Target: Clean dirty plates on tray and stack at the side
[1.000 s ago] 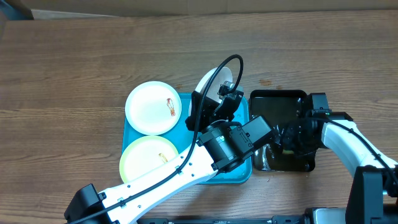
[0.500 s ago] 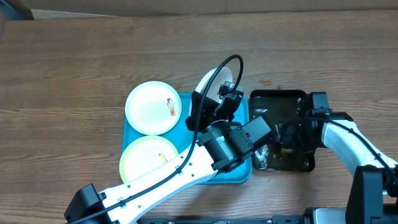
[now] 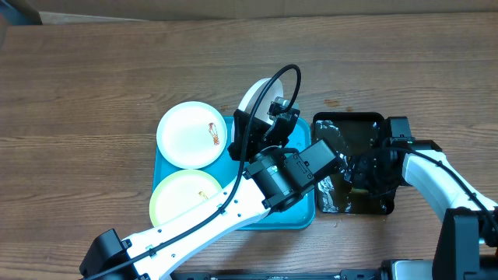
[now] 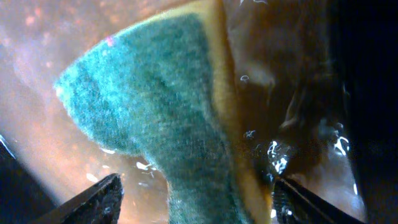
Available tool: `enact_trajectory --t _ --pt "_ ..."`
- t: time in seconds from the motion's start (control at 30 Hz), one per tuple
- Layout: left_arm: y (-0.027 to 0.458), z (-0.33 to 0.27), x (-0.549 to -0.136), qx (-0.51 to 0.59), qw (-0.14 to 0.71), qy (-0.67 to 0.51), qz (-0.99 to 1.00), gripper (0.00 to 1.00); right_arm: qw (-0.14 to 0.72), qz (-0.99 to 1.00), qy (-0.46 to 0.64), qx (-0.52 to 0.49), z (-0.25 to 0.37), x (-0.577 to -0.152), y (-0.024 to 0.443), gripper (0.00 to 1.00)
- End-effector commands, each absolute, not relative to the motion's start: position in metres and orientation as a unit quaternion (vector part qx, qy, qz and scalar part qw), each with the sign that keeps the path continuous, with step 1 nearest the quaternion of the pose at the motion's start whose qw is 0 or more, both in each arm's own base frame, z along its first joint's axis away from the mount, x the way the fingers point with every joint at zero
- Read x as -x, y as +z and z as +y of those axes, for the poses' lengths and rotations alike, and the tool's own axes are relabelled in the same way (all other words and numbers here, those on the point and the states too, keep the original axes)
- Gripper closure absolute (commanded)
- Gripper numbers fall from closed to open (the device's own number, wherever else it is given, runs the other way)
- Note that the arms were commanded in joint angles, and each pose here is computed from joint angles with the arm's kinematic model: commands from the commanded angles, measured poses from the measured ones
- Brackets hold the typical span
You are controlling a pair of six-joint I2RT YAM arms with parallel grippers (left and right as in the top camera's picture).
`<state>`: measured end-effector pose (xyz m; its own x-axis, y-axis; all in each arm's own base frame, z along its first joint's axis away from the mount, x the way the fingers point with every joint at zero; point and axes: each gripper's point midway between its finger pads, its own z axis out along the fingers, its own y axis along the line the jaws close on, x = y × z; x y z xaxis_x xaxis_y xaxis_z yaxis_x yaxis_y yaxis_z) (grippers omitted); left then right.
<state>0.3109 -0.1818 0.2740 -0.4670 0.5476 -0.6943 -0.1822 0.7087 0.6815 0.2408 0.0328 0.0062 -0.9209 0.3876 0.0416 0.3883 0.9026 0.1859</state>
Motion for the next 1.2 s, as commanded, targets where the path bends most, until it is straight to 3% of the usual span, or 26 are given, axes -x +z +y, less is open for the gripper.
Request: enact_trajectory --t 0.0,0.03,0.07,0.13,0.17,0.2,0.23,0.3,0.47,0.67,0.83,1.0,1.17 --pt "0.292 -0.178 -0.312 -0.086 0.527 0.357 0.767 0.96 0.019 -0.976 -0.087 0.201 0.031 -0.231 0.001 0.42" --pt "0.292 -0.179 -0.312 -0.085 0.527 0.356 0.767 0.96 0.022 -0.976 -0.086 0.201 0.031 -0.230 0.001 0.75" --pt "0.292 -0.178 -0.312 -0.085 0.527 0.356 0.767 0.96 0.023 -0.976 -0.086 0.201 0.031 -0.229 0.001 0.96" --pt "0.292 -0.177 -0.313 -0.083 0.527 0.357 0.767 0.96 0.023 -0.976 -0.086 0.201 0.031 -0.229 0.001 0.96" --pt "0.292 -0.176 -0.314 -0.081 0.527 0.358 0.767 0.96 0.022 -0.975 -0.086 0.201 0.031 -0.230 0.001 0.93" --pt "0.292 -0.175 -0.315 -0.079 0.526 0.359 0.767 0.96 0.021 -0.975 -0.087 0.201 0.031 -0.231 0.001 0.52" --pt "0.292 -0.173 -0.315 -0.078 0.525 0.360 0.767 0.96 0.020 -0.975 -0.087 0.201 0.031 -0.232 0.002 0.24" --pt "0.293 -0.171 -0.317 -0.074 0.526 0.365 0.765 0.96 0.019 -0.976 -0.087 0.201 0.031 -0.234 0.006 0.11" --pt "0.292 -0.171 -0.317 -0.070 0.525 0.359 0.769 0.96 0.014 -0.978 -0.088 0.188 0.030 -0.246 0.024 0.07" --pt "0.231 -0.170 -0.332 -0.095 0.402 0.227 0.882 0.96 -0.004 -0.978 -0.091 0.186 0.030 -0.263 0.044 0.04" --pt "0.227 -0.136 -0.354 -0.023 0.328 0.078 0.941 0.96 -0.007 -0.979 -0.087 0.185 0.029 -0.265 0.044 0.00" --pt "0.249 -0.061 -0.380 0.101 0.301 -0.066 0.946 0.96 -0.018 -0.979 -0.081 0.184 0.026 -0.269 0.043 0.00" --pt "0.235 0.053 -0.378 0.255 0.273 -0.089 0.923 0.96 -0.016 -0.980 -0.081 0.182 0.027 -0.267 0.040 0.00"
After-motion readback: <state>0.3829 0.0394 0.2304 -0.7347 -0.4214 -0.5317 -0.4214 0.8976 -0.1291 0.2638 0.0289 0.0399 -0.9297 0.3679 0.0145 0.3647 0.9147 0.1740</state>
